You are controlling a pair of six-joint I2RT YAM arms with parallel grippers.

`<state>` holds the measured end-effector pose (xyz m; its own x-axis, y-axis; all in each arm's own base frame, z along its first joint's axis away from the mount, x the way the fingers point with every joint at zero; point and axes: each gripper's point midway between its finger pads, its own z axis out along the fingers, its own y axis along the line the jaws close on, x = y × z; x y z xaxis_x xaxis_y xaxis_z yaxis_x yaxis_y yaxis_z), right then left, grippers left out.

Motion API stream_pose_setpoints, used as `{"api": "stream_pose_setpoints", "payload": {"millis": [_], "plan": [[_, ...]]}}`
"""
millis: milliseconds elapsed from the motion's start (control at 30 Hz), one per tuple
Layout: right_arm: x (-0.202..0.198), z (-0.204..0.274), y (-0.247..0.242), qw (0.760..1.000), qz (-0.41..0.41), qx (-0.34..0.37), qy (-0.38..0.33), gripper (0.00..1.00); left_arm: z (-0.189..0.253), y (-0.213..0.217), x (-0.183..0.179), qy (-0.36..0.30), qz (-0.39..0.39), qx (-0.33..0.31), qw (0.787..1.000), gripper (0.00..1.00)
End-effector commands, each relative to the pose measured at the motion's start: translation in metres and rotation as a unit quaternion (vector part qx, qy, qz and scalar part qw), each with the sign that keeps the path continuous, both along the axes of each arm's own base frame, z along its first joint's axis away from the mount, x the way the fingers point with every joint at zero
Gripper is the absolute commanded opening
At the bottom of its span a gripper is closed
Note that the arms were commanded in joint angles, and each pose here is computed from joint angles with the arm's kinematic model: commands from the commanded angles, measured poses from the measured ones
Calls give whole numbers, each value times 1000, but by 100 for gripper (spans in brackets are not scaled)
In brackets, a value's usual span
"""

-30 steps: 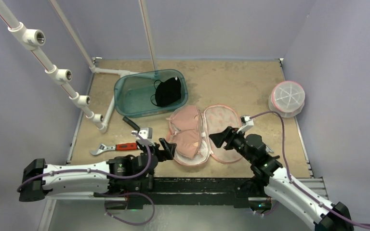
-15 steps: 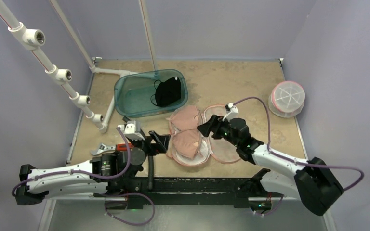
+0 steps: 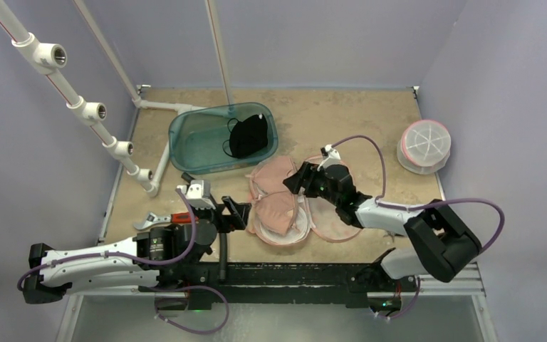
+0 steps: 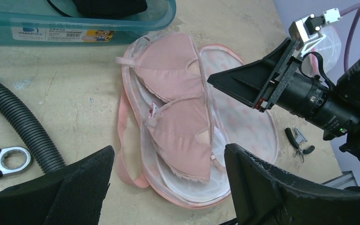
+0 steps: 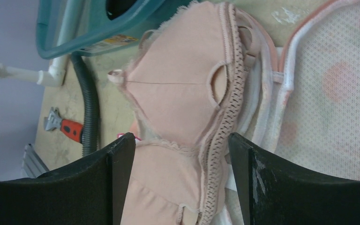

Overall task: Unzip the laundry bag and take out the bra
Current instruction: Pick up the bra from the laundry bag.

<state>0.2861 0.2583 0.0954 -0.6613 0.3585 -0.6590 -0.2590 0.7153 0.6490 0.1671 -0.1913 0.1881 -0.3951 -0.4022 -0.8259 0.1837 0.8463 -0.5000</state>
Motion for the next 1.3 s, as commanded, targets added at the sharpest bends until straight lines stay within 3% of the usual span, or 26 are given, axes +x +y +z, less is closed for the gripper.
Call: {"api": "stream_pose_setpoints", "payload": {"millis": [0,333,700,767,900,1033,1267], "plan": [[18,9,5,1000,-19,9,-18,75,-1,-1,-2,10,-5,-4,1000,85],[18,-17,21,1000,7,18,13,70,-11,-2,-5,24,-10,-4,1000,84],[13,-29,27,999,25,24,28,48,-15,-2,-5,26,-8,-1,1000,84],[12,-32,27,999,27,21,30,48,-17,-2,-5,28,-8,2,1000,84],[8,-35,25,999,31,14,40,59,-17,-3,-5,28,-8,4,1000,84],[4,-33,27,998,46,9,38,59,-18,-2,-5,27,-6,4,1000,84],[1,-39,33,996,72,1,50,45,-22,-7,-5,30,-8,14,999,84]]}}
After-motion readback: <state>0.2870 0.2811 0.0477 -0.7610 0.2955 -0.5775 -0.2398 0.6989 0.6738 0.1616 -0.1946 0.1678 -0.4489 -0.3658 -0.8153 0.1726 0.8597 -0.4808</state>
